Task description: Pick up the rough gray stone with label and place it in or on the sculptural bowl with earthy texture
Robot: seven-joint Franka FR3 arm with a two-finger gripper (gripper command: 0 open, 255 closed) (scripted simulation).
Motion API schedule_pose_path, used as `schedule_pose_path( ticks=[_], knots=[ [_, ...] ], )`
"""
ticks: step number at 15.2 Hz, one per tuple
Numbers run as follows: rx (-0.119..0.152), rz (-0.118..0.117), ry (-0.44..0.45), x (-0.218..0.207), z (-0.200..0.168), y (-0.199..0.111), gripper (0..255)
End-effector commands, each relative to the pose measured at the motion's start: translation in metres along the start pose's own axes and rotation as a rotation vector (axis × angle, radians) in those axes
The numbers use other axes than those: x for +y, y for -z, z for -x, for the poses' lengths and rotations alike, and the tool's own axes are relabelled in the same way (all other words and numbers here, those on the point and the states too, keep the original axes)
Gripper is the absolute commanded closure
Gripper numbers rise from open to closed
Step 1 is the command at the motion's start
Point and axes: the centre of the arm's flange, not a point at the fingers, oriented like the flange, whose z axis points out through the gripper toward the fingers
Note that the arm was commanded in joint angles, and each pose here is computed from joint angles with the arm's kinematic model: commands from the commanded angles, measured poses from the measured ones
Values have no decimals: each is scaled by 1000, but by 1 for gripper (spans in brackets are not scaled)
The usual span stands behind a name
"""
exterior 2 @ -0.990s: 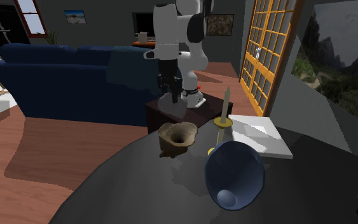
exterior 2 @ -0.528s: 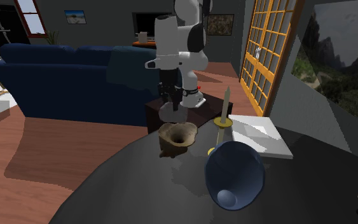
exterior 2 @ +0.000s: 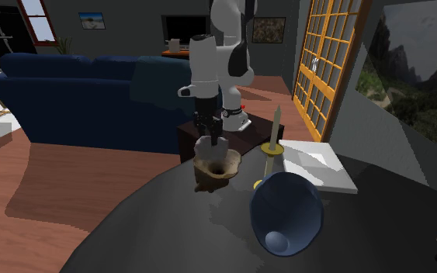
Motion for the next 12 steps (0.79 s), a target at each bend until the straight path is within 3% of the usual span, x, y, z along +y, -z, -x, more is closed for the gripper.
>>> schedule_pose_path(
  ticks=[1,7,8,12],
  knots=[
    [1,-1,0,1,2,-7,255],
    [1,-1,0,1,2,-7,255],
    [1,-1,0,1,2,-7,0],
    [1,-1,0,1,2,-7,0]
  ],
)
